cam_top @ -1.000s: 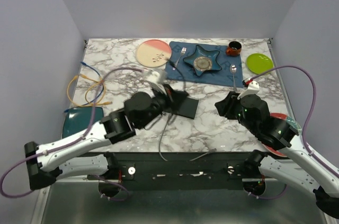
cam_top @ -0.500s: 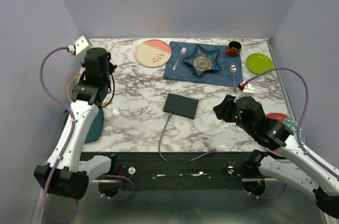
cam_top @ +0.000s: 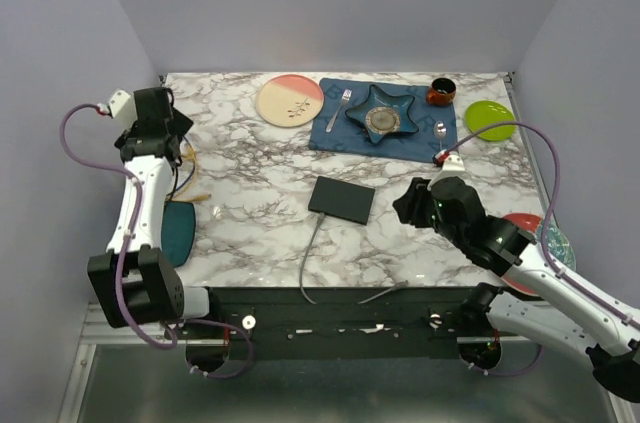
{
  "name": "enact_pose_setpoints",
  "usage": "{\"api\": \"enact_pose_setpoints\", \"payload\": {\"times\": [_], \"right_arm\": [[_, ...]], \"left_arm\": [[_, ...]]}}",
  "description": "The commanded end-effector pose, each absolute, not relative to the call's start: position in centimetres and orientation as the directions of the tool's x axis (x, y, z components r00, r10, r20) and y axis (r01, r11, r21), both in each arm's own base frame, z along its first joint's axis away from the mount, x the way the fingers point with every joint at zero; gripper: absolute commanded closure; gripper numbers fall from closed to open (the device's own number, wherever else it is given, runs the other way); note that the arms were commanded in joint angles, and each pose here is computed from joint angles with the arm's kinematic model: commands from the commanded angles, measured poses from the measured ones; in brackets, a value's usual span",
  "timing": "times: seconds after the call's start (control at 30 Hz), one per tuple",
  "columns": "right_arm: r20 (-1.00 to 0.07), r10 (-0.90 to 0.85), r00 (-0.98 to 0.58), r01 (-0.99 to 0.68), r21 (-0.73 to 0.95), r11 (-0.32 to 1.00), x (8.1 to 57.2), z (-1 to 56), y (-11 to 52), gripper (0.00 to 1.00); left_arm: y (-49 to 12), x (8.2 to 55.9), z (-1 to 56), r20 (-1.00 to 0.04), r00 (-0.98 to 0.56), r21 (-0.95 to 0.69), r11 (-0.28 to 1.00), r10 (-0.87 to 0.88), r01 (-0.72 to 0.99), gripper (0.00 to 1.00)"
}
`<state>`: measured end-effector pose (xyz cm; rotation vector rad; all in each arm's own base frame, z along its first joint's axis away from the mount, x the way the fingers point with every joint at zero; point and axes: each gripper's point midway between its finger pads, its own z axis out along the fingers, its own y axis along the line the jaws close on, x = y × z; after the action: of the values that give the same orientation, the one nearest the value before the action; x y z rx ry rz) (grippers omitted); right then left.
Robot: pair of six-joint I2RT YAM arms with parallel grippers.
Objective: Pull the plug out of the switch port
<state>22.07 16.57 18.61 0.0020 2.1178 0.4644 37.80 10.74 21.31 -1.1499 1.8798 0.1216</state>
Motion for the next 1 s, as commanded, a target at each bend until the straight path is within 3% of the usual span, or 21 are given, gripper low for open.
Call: {"api": "enact_pose_setpoints", "payload": {"times": [0.0,0.1,0.23,0.3,0.33,0.4,0.5,0.6,0.67,0.7,0.73,0.77,0.87,0.97], "right_arm": [[-0.815,0.156,-0.558,-0.254,0.347,0.903,23.2,19.0,19.3,0.46],[-0.81,0.143,-0.569,-0.271,0.349,0.897,24.0,18.5,20.7,0.39],[-0.799,0.137,-0.586,-0.263,0.347,0.9,25.0,17.7,21.8,0.34],[-0.789,0.185,-0.586,-0.216,0.372,0.903,25.8,17.2,22.1,0.24],[-0.786,0.204,-0.584,-0.202,0.384,0.901,26.0,17.0,22.1,0.14],[-0.782,0.28,-0.557,-0.173,0.439,0.882,26.8,17.3,22.7,0.12],[-0.762,0.259,-0.594,-0.23,0.469,0.852,26.8,16.5,24.7,0.14],[-0.743,0.177,-0.645,-0.319,0.473,0.821,26.9,16.0,27.4,0.2],[-0.726,0.152,-0.671,-0.33,0.476,0.815,27.4,15.1,28.6,0.31],[-0.72,0.148,-0.678,-0.338,0.484,0.807,27.5,15.0,29.1,0.39],[-0.712,0.146,-0.686,-0.334,0.488,0.806,27.7,14.7,29.3,0.58],[-0.706,0.146,-0.694,-0.332,0.492,0.805,27.9,14.5,29.6,0.66],[-0.668,0.134,-0.732,-0.301,0.494,0.816,28.4,12.5,29.8,0.87],[-0.624,0.117,-0.773,-0.273,0.493,0.826,28.8,10.2,29.9,0.95]], "left_arm": [[4.2,37.3,25.9,-0.763,-0.139,-0.465,0.686,-0.631,-0.56,0.01],[-1.5,35.9,26.3,-0.768,-0.187,-0.502,0.756,-0.613,-0.42,0.01],[-6.1,33.6,24.9,-0.7,-0.216,-0.606,0.726,-0.681,-0.327,0.01],[-7.5,32.2,21.5,-0.615,-0.233,-0.66,0.653,-0.754,-0.371,0.01],[-7.9,32.0,21.7,-0.588,-0.212,-0.703,0.623,-0.781,-0.343,0.01],[-9.2,30.7,18.4,-0.553,-0.246,-0.718,0.605,-0.796,-0.343,0.01],[-10.9,29.1,16.1,-0.594,-0.305,-0.675,0.668,-0.744,-0.313,0.01],[-14.0,28.2,14.4,-0.562,-0.455,-0.667,0.704,-0.691,-0.243,0.01],[-16.0,28.2,13.3,-0.537,-0.541,-0.666,0.719,-0.648,-0.2,0.01],[-16.8,28.1,13.0,-0.521,-0.575,-0.673,0.718,-0.631,-0.178,0.01],[-18.1,28.0,12.8,-0.491,-0.61,-0.697,0.7,-0.622,-0.154,0.01],[-18.7,27.5,12.1,-0.478,-0.633,-0.705,0.696,-0.61,-0.138,0.01],[-20.4,26.8,12.4,-0.457,-0.632,-0.793,0.609,-0.626,-0.03,0.01],[-21.3,26.6,13.2,-0.486,-0.625,-0.814,0.577,-0.61,0.069,0.01]]}}
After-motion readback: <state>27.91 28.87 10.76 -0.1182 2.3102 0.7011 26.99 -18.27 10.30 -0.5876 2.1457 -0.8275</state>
